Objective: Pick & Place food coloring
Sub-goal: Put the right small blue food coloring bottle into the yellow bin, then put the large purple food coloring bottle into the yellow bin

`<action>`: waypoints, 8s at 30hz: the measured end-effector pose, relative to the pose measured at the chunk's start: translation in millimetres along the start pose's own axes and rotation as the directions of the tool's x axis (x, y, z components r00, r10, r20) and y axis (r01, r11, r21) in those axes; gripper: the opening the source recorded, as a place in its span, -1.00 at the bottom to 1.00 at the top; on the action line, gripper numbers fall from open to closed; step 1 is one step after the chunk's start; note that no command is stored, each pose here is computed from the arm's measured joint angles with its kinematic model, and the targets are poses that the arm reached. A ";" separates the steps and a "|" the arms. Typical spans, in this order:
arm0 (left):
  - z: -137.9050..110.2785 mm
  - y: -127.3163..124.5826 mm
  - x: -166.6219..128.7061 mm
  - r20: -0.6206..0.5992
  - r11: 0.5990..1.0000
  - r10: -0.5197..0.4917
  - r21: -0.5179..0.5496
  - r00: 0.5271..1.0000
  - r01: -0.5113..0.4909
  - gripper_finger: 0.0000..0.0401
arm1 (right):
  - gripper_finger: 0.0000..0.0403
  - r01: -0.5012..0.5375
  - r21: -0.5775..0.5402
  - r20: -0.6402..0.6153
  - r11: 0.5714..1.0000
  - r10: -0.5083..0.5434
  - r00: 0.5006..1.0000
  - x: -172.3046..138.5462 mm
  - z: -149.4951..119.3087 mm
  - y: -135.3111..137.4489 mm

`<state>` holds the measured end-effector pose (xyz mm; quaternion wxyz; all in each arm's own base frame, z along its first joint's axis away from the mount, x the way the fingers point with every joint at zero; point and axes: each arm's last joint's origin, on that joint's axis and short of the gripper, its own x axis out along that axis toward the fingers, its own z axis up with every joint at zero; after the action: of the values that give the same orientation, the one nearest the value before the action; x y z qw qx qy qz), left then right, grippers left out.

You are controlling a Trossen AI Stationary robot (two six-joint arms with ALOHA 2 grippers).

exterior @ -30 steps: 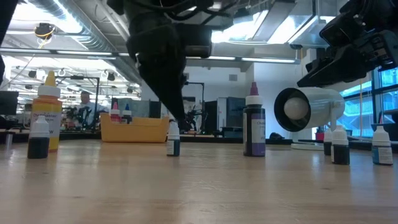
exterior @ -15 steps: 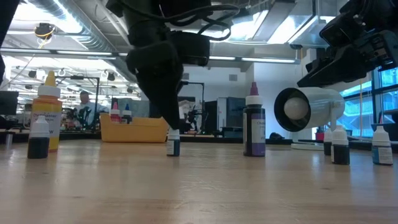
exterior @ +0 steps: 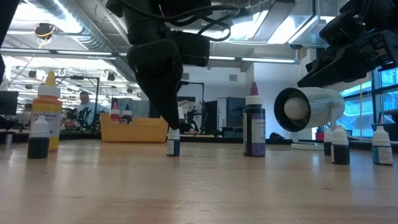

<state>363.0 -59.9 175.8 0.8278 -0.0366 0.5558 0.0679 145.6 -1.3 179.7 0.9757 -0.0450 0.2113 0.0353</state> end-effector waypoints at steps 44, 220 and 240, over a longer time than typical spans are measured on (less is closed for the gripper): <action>3.5 107.5 -64.5 -0.006 0.735 0.559 -0.459 0.829 -0.499 -0.69 | -0.13 0.001 0.002 -0.001 1.000 -0.001 1.000 0.0 0.0 -0.3; -119.6 74.8 -115.3 0.861 0.998 0.053 -0.067 0.506 0.011 -0.18 | 0.35 -0.199 0.059 -0.455 0.978 0.204 0.867 144.4 69.6 -11.4; -119.7 75.3 -115.3 0.860 0.996 0.073 -0.085 0.505 0.001 -0.19 | -0.38 -0.119 0.006 -0.425 0.993 0.110 0.898 147.3 80.7 -15.5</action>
<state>199.0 -10.0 238.2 0.9909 -0.0169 0.0684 0.1147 313.8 -1.1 192.9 0.9020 -0.0492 0.4206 0.0838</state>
